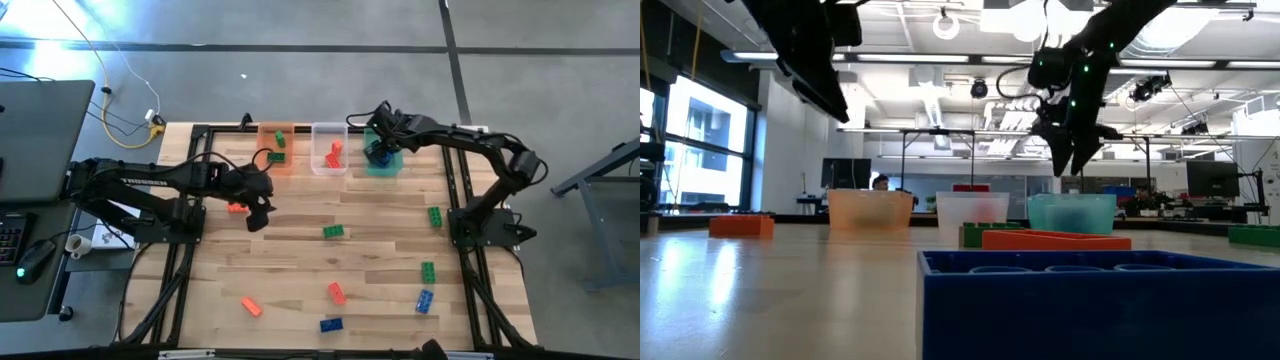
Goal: Sort & place blocks by color
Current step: Put the orange game piece into the transparent bin
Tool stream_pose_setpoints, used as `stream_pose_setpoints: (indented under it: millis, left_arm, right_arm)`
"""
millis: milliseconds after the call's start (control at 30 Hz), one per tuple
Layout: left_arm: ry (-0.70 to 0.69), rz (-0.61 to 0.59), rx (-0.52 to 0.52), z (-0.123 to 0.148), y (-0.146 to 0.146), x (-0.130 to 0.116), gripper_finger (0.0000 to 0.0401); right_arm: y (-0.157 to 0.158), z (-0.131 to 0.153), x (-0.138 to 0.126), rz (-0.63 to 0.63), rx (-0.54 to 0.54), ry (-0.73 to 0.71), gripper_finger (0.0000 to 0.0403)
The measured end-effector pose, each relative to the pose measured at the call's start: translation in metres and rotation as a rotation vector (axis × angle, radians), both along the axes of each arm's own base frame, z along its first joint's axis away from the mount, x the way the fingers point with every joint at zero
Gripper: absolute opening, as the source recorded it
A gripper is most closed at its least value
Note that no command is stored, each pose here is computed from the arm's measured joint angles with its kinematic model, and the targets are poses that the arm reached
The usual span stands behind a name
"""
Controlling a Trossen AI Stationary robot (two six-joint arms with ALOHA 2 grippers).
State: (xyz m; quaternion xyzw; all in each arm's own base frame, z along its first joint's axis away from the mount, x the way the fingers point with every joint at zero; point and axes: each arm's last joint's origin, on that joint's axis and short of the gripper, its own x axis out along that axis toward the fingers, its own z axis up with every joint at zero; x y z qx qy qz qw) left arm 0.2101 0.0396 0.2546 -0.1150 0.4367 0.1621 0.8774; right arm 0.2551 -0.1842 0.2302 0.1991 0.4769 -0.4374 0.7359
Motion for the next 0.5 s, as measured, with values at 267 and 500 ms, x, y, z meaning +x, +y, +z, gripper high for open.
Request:
stream_pose_setpoints:
  millis: [267, 500]
  left_arm:
    - [0.040, 0.058, -0.048, -0.003, -0.001, -0.004, 0.0243]
    - [0.054, -0.138, -0.117, -0.004, -0.014, -0.004, 0.0250]
  right_arm:
    - [0.019, 0.019, 0.002, 0.054, -0.036, -0.054, 0.0210]
    - [0.038, 0.029, 0.007, 0.119, -0.048, -0.086, 0.0210]
